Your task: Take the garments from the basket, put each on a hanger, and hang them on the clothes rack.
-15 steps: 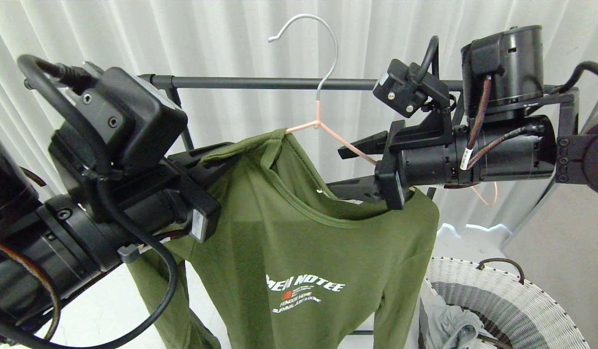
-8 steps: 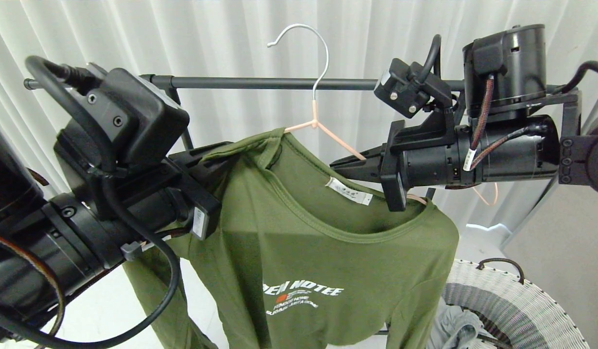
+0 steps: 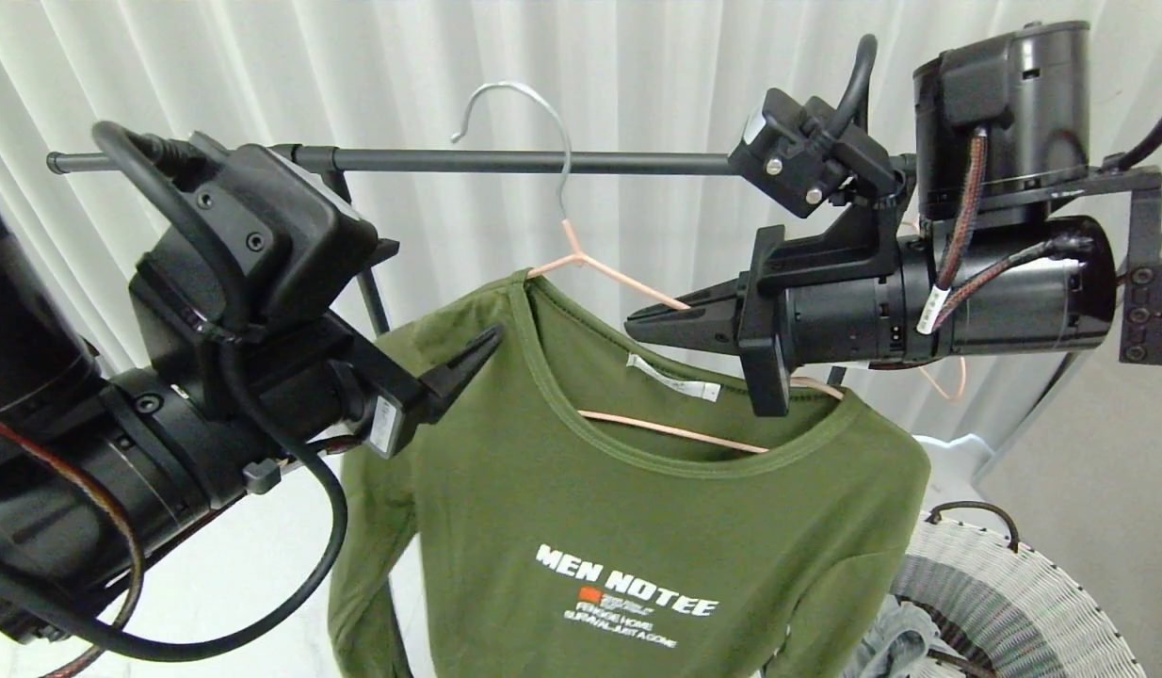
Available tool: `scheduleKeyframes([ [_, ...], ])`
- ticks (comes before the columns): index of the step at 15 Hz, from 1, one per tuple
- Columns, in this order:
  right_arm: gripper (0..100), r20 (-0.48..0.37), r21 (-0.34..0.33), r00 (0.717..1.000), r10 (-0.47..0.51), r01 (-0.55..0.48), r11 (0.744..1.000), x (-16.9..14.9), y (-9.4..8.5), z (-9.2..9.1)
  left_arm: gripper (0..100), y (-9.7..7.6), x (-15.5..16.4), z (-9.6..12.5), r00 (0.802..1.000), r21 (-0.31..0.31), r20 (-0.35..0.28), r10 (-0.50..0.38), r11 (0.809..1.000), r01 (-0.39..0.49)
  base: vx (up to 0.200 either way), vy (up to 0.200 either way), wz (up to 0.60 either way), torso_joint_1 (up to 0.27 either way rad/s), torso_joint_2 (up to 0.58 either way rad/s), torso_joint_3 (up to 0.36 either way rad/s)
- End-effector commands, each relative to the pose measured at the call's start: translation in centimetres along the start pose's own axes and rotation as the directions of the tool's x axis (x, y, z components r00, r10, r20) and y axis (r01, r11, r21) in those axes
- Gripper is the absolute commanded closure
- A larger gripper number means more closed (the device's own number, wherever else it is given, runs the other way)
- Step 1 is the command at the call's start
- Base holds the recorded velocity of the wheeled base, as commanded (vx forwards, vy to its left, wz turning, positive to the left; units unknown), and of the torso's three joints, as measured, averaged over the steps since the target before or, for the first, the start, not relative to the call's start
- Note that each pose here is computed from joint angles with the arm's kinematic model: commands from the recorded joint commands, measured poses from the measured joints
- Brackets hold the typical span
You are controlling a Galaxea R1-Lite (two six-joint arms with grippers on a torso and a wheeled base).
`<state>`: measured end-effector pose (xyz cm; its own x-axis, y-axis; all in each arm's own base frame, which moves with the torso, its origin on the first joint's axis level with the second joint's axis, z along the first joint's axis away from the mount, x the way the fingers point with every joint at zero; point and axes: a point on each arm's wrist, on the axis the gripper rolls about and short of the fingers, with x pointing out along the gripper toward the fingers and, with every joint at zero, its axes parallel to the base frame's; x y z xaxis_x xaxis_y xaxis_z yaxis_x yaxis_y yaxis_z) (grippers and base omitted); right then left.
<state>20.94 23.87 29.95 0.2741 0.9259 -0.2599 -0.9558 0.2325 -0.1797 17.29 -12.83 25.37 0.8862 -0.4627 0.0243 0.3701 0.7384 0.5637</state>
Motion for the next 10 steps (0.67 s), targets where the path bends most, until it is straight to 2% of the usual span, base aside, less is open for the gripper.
scheduleKeyframes([
  [1, 100, 0.008, 0.006, 1.000, 0.002, -0.002, 1.000, -0.2, 0.2, 0.2, 0, 0.0, 0.1, -0.2, 1.000, 0.001, -0.008, 0.001, 1.000, -0.001, 0.000, 0.000, 0.00, 0.000, 0.00, 0.000],
  [5, 100, 0.019, 0.058, 1.000, -0.002, 0.001, 0.998, -0.7, 0.4, 0.6, 0, 0.0, 0.0, -0.9, 0.999, 0.003, -0.035, 0.007, 1.000, -0.007, 0.000, 0.000, 0.00, 0.000, 0.00, 0.000],
  [8, 100, 0.023, 0.068, 0.999, -0.025, 0.024, 0.997, -1.2, 0.0, 0.7, 0, 0.7, -0.9, -2.9, 0.994, -0.001, -0.092, 0.052, 0.999, -0.052, 0.000, 0.000, 0.00, 0.000, 0.00, 0.000],
  [10, 100, 0.039, 0.057, 0.999, -0.032, 0.029, 0.998, -1.9, 0.2, 1.1, 0, 1.6, -1.9, -5.5, 0.977, -0.002, -0.174, 0.124, 0.992, -0.126, 0.000, 0.000, 0.00, 0.000, 0.00, 0.000],
])
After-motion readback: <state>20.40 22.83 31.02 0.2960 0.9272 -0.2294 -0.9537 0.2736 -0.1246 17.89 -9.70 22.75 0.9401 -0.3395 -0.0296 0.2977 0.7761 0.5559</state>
